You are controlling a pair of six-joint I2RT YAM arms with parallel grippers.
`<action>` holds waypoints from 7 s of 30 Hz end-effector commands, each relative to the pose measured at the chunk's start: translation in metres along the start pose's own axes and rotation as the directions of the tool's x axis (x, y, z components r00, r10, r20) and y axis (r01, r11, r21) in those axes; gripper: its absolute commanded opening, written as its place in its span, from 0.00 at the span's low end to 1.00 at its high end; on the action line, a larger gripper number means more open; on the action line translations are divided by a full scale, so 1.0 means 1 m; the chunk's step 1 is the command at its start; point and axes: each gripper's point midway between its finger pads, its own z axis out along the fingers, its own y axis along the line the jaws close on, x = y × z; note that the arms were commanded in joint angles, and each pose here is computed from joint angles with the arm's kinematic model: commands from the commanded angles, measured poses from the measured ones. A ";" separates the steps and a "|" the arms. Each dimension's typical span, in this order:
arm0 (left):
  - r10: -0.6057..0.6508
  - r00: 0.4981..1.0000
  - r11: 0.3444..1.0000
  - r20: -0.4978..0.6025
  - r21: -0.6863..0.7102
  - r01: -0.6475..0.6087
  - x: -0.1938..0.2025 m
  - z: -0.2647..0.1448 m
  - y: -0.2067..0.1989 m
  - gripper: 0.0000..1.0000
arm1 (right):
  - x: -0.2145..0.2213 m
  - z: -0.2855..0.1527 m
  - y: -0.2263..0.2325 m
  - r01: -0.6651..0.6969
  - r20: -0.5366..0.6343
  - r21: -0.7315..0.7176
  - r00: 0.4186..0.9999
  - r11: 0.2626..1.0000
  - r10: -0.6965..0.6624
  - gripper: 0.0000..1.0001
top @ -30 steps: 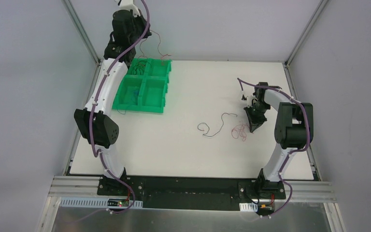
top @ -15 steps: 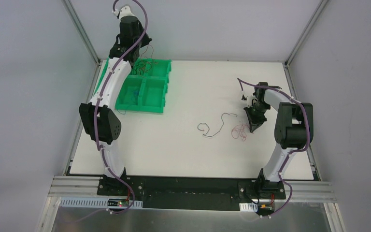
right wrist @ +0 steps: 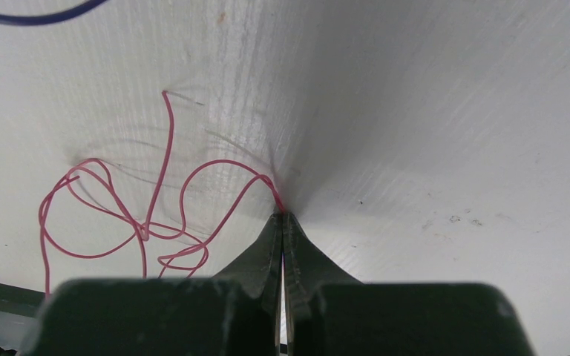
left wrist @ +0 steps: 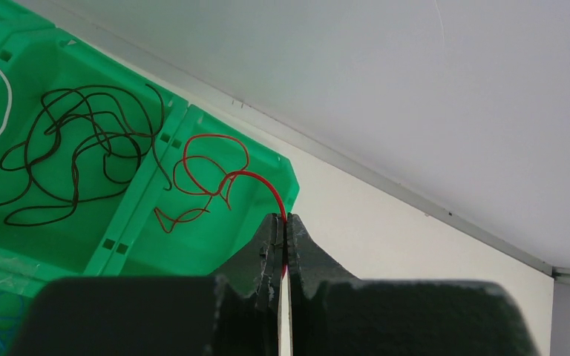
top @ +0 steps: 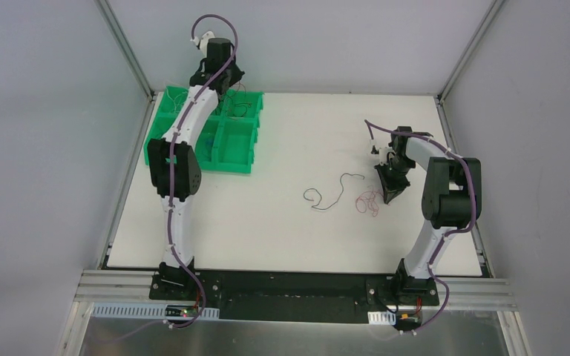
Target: Untangle the cables
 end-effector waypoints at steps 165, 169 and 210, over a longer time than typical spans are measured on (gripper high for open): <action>0.223 0.952 0.947 -0.210 0.278 -0.161 -0.051 -0.324 0.174 0.00 | 0.002 -0.084 0.027 -0.056 0.216 -0.340 0.967 0.939 0.136 0.00; 0.241 0.904 0.969 -0.353 0.135 -0.205 -0.010 -0.332 0.218 0.00 | 0.000 -0.080 0.028 -0.053 0.213 -0.346 0.968 0.937 0.133 0.00; 0.182 0.894 0.955 -0.409 0.291 -0.062 -0.035 -0.073 0.238 0.00 | 0.013 -0.075 0.027 -0.099 0.179 -0.299 0.971 0.949 0.157 0.00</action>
